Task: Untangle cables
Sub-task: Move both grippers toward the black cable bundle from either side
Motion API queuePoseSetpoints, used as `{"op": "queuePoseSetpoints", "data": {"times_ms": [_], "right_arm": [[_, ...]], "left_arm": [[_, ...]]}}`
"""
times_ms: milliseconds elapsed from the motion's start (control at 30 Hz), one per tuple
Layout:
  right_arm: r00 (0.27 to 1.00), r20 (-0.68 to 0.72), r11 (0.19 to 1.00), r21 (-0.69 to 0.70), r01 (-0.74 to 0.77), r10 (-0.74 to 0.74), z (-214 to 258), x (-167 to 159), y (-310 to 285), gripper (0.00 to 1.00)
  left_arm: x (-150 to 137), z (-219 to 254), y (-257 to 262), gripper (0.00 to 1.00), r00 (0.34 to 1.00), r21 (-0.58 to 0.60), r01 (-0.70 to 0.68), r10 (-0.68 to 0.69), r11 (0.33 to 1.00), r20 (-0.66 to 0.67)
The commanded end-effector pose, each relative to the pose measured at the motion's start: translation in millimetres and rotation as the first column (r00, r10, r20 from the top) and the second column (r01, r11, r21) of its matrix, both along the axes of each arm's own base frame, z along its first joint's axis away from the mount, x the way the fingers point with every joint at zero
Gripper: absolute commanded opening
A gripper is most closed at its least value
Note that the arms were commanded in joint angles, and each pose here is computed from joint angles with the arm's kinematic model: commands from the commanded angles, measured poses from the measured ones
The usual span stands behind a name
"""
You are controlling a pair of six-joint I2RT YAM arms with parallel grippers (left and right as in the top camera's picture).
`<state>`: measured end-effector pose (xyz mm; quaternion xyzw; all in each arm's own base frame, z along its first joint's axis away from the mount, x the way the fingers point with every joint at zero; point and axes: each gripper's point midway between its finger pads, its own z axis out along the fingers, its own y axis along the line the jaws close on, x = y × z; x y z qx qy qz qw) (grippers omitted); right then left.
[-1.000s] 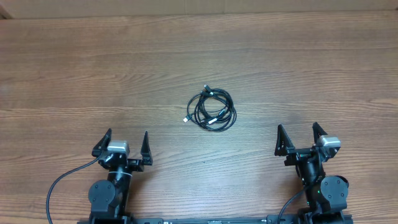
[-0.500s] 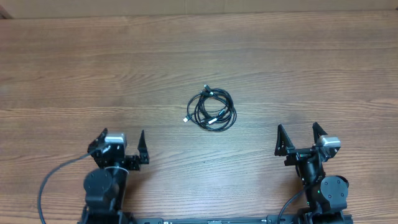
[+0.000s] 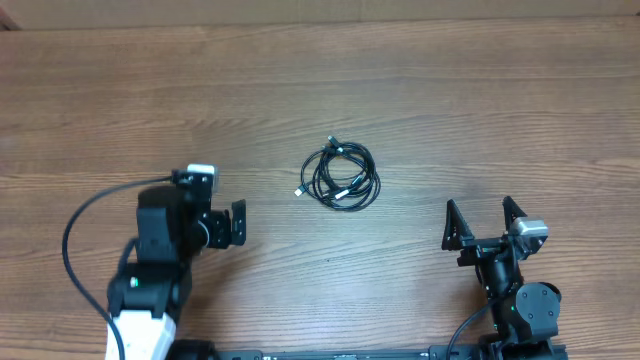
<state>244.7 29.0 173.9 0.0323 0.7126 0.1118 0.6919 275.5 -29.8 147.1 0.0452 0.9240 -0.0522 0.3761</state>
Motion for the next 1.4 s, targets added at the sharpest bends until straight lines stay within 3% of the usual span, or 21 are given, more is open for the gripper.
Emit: {"op": "queuePoseSetpoints", "data": {"times_ms": [0,233,533,633,833,933,1000,1100,1267,1367], "right_arm": [[1.000,-0.004,0.996,0.092,0.005,-0.004,-1.0,0.2,-0.6,1.00],[0.994,-0.069,0.988,0.136,-0.071,0.081,-9.7,-1.3,14.0,1.00],[0.940,-0.332,0.994,0.099,-0.044,0.075,-20.1,9.1,15.4,1.00],[0.892,-0.444,0.994,0.095,-0.046,0.083,-23.9,18.3,19.0,1.00],[0.754,-0.650,0.995,0.093,-0.048,0.097,-28.1,36.2,26.5,1.00],[0.682,-0.719,0.990,0.076,-0.119,0.137,-22.9,51.0,36.6,1.00],[0.649,-0.745,0.987,0.078,-0.142,0.152,-8.9,68.8,41.9,1.00],[0.650,-0.729,0.976,0.132,-0.174,0.214,13.0,86.4,54.6,1.00],[0.694,-0.647,0.948,0.191,-0.254,0.316,37.1,97.1,72.1,1.00],[0.681,-0.655,0.945,0.202,-0.258,0.326,35.1,94.2,73.7,1.00]], "left_arm": [[11.6,18.5,-6.1,1.00,0.999,-0.013,0.033,-0.033,0.999,-0.038],[20.9,8.1,-6.7,0.99,0.995,-0.027,0.015,-0.018,1.000,-0.102],[39.5,-9.0,-7.5,1.00,0.963,-0.202,-0.232,0.194,0.951,-0.189],[46.0,-10.5,-7.7,0.99,0.925,-0.293,-0.362,0.302,0.885,-0.231],[47.8,-15.9,-8.7,1.00,0.881,-0.350,-0.461,0.373,0.816,-0.293],[52.9,-10.9,-19.8,0.99,0.913,-0.388,-0.393,0.305,0.834,-0.271],[64.9,3.3,-34.9,0.99,0.972,-0.382,-0.224,0.178,0.897,-0.154],[71.0,18.0,-53.9,1.00,0.998,-0.314,-0.055,0.042,0.948,-0.051],[74.6,33.9,-79.4,1.00,0.993,-0.229,0.101,-0.111,0.968,-0.034],[82.8,39.7,-106.0,1.00,0.980,-0.207,0.185,-0.197,0.961,-0.037]]}}
